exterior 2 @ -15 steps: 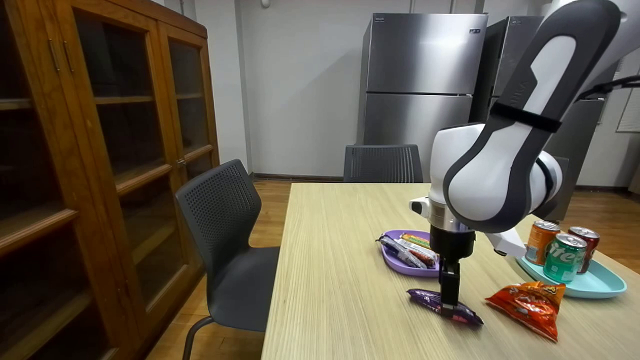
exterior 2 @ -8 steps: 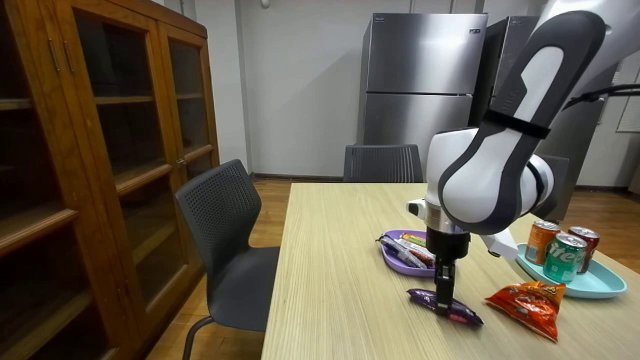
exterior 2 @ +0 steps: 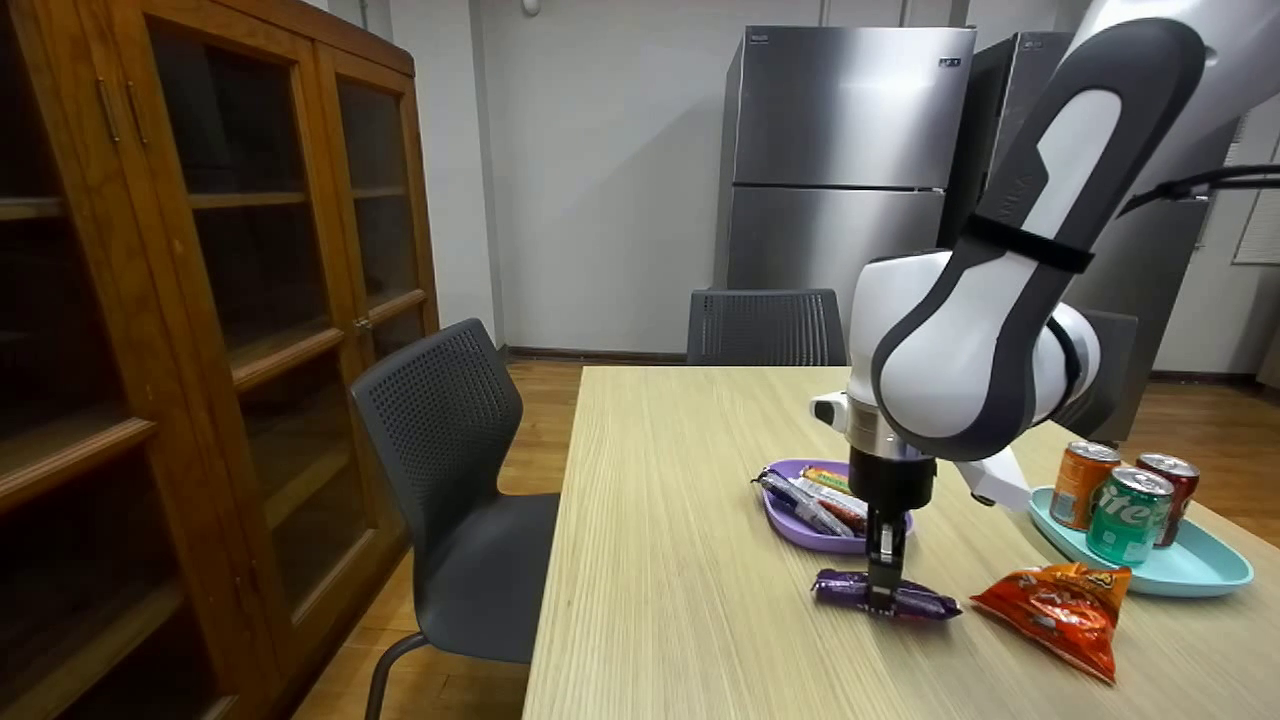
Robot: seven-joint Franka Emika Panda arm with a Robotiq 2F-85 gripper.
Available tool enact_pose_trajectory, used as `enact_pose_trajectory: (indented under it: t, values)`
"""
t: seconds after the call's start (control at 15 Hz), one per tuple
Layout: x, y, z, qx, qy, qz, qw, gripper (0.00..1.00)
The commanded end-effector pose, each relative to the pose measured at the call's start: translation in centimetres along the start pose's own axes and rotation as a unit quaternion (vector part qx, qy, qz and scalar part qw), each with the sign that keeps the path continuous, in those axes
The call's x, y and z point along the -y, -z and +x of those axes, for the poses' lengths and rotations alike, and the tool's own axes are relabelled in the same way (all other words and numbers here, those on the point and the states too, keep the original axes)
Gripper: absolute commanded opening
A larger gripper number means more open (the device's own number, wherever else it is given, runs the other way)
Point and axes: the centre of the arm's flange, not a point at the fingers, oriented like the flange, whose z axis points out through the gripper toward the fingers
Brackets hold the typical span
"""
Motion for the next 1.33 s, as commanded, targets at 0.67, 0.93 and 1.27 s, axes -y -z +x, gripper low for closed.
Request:
enact_pose_trajectory:
  t: [0.67, 0.93, 1.27]
  values:
    - [-1.6, 6.6, 1.2, -0.02, 0.075, -0.038, 0.9963, 0.04]
    - [-3.1, 7.5, 1.7, -0.032, 0.064, -0.054, 0.996, 0.04]
    - [-5.5, 8.1, 2.3, -0.048, 0.031, -0.071, 0.9958, 0.04]
